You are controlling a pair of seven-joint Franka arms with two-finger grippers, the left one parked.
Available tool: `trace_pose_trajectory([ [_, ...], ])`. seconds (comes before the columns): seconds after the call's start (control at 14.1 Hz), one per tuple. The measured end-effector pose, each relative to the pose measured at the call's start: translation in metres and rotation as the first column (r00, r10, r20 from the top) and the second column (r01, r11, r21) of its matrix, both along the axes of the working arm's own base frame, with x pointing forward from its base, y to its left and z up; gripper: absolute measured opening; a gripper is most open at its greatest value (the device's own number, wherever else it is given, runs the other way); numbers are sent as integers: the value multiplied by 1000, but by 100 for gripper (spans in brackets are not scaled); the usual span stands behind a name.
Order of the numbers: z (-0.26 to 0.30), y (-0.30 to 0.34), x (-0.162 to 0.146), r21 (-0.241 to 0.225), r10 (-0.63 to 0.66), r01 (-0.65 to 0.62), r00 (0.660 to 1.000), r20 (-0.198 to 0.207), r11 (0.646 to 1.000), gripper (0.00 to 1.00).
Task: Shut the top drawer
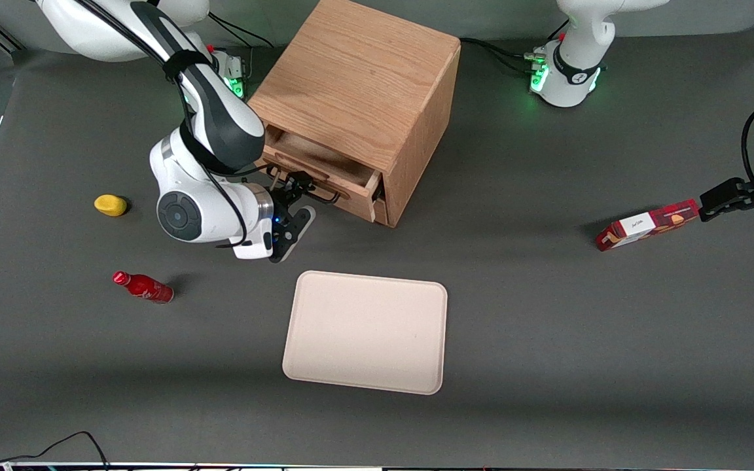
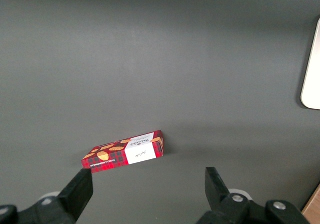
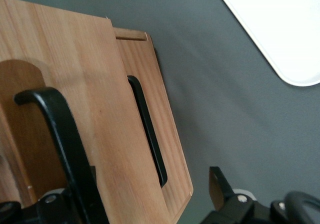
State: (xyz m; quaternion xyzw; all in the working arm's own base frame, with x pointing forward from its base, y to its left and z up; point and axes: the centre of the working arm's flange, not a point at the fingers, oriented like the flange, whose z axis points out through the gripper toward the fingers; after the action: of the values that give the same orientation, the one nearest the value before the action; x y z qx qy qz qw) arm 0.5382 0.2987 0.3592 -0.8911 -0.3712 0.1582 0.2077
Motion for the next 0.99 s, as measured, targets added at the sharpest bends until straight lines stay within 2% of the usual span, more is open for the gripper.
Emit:
trace_pose_trajectory([
  [0.5, 1, 20, -30, -31, -6, 5, 1000, -14, 999, 100],
  [0.99, 1, 26, -45, -41, -27, 28, 999, 17, 999, 100],
])
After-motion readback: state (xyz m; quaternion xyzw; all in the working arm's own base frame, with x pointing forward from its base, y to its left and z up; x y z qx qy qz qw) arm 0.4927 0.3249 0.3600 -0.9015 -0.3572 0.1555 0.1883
